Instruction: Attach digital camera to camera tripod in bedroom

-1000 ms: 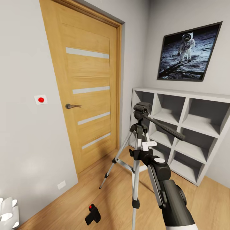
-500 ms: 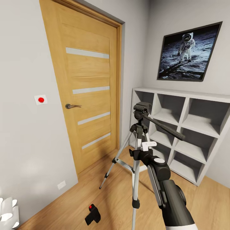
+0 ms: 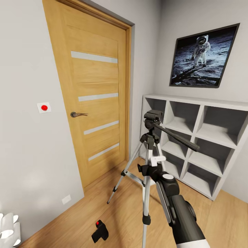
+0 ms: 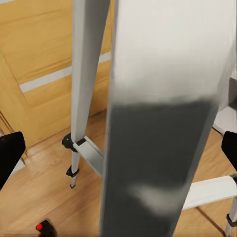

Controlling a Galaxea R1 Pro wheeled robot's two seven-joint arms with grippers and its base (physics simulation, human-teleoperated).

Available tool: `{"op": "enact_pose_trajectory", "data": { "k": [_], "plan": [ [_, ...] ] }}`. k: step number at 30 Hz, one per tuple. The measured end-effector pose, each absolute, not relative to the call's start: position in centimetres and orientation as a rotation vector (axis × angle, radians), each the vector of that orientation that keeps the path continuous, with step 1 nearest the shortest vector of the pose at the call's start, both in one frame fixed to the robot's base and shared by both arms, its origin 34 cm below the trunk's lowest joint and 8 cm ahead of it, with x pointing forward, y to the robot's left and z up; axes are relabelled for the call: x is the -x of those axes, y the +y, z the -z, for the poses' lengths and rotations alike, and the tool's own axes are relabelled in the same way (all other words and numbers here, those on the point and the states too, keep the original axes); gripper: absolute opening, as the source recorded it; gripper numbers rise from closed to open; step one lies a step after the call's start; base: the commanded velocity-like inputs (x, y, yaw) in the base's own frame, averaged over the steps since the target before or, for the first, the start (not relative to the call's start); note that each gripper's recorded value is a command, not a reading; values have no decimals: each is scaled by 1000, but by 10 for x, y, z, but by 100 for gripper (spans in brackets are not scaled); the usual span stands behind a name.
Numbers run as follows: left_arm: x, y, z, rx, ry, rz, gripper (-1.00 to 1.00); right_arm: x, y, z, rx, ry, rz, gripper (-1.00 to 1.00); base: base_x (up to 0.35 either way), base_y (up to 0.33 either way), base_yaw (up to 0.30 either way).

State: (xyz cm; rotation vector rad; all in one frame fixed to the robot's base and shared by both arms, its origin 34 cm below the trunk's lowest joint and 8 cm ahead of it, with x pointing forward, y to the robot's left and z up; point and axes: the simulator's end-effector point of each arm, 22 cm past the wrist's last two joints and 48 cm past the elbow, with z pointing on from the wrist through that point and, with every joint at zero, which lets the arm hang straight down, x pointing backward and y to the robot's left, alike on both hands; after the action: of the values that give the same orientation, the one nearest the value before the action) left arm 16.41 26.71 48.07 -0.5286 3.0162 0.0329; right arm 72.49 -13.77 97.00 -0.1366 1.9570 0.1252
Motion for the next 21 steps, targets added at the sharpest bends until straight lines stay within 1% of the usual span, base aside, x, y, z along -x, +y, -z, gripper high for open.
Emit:
{"op": "enact_pose_trajectory", "data": {
  "k": [21],
  "plan": [
    [-164, 267, -481, 529, 3016, -32, 100, -728, -145, -966, 116, 1951, -83, 100, 0, 0, 0]
  ]
}}
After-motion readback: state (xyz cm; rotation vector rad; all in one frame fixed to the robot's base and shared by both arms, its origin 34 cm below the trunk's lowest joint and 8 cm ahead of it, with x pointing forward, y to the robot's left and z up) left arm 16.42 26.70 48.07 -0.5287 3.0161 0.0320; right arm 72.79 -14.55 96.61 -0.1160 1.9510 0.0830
